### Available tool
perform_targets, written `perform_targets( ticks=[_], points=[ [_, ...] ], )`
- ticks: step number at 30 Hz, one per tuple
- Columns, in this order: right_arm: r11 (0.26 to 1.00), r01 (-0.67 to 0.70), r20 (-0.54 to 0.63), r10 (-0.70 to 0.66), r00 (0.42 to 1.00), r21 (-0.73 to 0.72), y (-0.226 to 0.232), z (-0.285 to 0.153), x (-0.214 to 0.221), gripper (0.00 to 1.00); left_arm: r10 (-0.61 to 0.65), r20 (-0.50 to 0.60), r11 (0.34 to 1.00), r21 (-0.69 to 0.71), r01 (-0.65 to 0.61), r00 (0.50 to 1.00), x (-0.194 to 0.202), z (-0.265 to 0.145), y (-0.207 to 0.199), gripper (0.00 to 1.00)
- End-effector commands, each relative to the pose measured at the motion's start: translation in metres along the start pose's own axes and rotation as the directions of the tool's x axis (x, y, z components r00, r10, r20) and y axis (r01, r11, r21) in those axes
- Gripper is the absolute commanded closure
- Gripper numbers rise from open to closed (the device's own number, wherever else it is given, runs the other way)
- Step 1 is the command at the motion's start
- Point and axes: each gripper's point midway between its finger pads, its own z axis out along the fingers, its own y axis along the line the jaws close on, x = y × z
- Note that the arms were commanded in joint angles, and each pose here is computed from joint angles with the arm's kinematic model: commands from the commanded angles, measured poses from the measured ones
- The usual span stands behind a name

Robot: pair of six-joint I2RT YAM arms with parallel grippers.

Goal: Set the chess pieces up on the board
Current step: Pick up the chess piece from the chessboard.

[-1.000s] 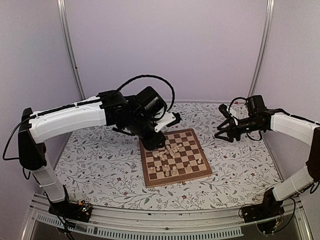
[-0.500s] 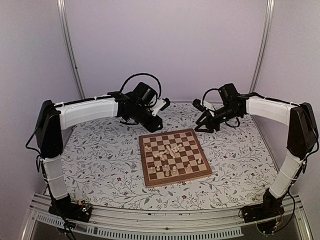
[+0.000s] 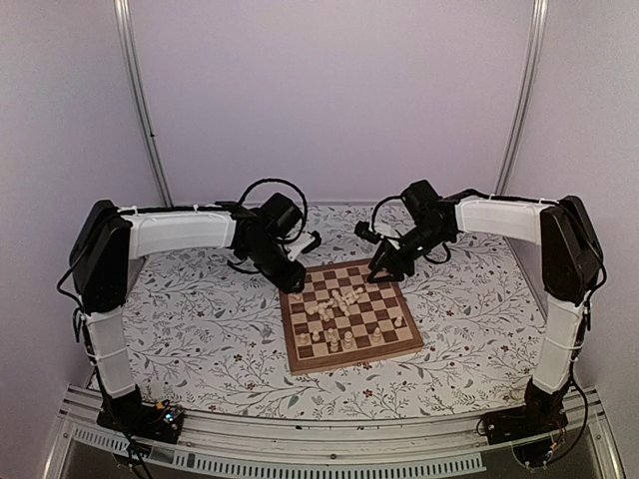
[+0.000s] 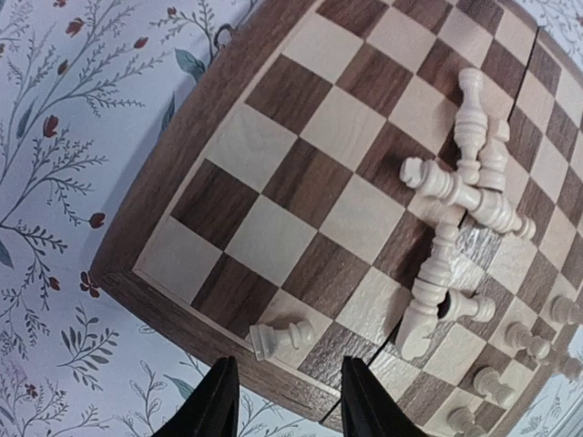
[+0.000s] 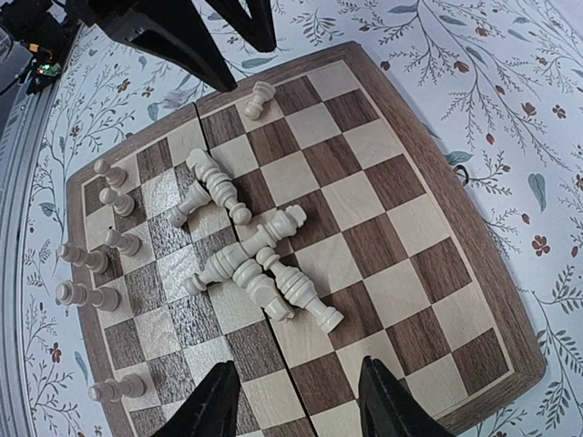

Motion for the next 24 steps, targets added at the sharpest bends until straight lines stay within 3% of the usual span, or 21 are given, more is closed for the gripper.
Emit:
perform_targets(
  ticks=[1,10,24],
  points=[
    [1.0,-0.006,0.01,0.007,1.0,-0.025,0.003,-0.001,-0.004,0.52,0.135,-0.026,0.99,0.041,-0.133,0.991,0.014,-0.004,0.0,0.59],
    [0.999,-0.008,0.033,0.009,0.999,-0.047,0.015,-0.009,-0.008,0.51,0.278,0.006,0.96,0.038,-0.278,0.961,0.013,-0.005,0.019,0.56],
    [0.998,-0.021,0.02,0.022,1.0,-0.063,0.021,-0.007,0.002,0.51,0.319,0.01,0.912,0.267,-0.31,0.948,0.004,0.018,0.006,0.58]
  ],
)
